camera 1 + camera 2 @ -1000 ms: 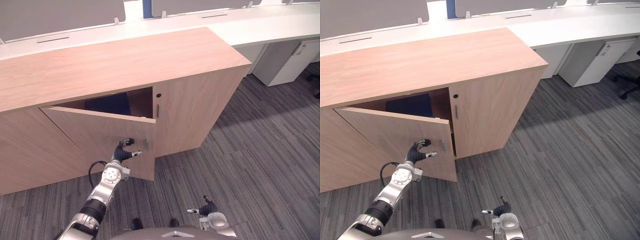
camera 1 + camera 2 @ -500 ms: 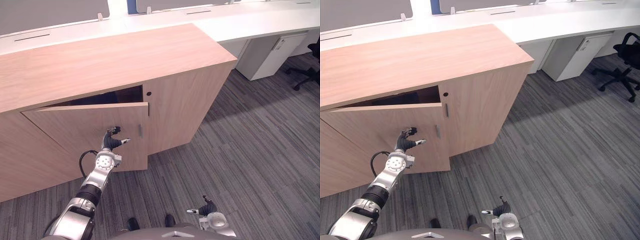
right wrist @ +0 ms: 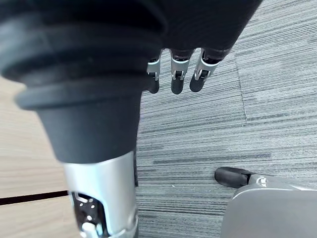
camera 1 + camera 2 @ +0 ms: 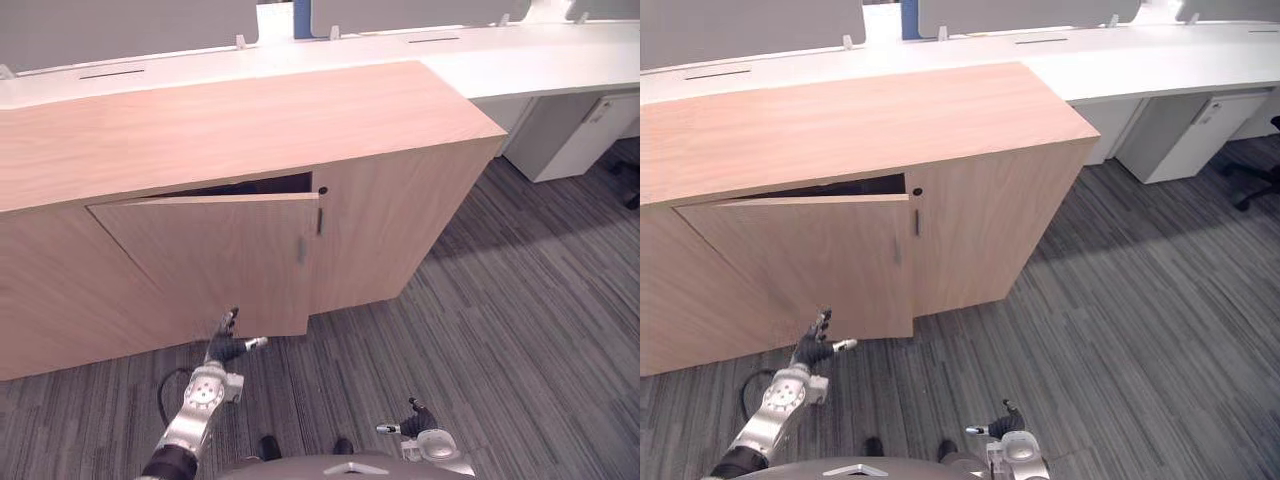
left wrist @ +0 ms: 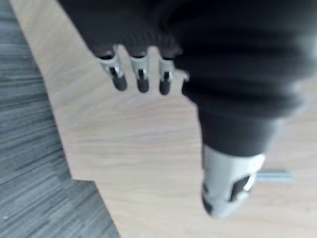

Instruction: Walk over to the cabinet, pick up the folder, carry it to the office cabinet, place the folder inside the office cabinet, then close the office cabinet door

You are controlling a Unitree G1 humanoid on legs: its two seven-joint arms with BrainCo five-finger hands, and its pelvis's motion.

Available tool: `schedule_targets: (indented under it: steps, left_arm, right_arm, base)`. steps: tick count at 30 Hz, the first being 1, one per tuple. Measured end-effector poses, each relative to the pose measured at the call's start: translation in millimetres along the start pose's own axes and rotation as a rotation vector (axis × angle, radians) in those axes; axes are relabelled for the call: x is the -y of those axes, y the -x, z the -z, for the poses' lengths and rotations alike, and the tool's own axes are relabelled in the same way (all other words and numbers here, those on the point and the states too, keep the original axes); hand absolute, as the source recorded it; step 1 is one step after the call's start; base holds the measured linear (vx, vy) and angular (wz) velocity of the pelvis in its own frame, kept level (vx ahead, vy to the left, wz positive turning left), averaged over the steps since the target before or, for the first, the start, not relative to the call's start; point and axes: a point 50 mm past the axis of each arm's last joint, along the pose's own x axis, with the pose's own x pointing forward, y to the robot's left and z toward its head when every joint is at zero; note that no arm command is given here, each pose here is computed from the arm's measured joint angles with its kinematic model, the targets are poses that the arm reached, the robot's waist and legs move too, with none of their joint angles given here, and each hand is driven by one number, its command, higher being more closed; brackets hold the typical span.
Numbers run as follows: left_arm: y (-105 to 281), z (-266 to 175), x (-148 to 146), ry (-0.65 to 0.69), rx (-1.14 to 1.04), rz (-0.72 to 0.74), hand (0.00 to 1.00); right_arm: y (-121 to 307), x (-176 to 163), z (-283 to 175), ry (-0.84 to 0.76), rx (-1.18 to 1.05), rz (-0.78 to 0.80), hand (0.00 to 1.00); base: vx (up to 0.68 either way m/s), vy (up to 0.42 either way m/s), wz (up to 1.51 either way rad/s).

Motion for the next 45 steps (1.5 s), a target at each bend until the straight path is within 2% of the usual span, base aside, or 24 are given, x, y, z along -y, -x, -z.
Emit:
schedule_targets:
  steps: [4,12,18,27,45]
  left_arm:
    - [11.0,29.8,-0.6,0.017,-0.114,0.021,0.0]
    - [46.8,112.7,-19.0,0.079,-0.508,-0.078,0.0]
    - [53.1,120.9,-24.4,0.075,-0.553,-0.107,0.0]
    - [58.4,128.2,-27.1,0.136,-0.597,-0.159,0.0]
    - [61.1,131.2,-26.4,0.153,-0.617,-0.169,0.0]
  right_arm:
    - [-0.2,1.7,2.0,-0.014,-0.011,0.007,0.0]
    - [-1.4,-0.3,9.8,-0.024,-0.064,-0.013,0.0]
    - [-3.0,-0.2,9.4,-0.044,-0.079,-0.015,0.0]
    - [-3.6,-2.0,9.6,-0.093,-0.102,-0.013,0.0]
    - [-5.2,-4.2,6.8,-0.118,-0.109,-0.033,0.0]
  base:
    - [-0.04,0.012,0.12]
    - [0.02,0.005,0.08]
    - [0.02,-0.016,0.07]
    - [0.01,-0.019,0.06]
    - [0.01,-0.011,0.04]
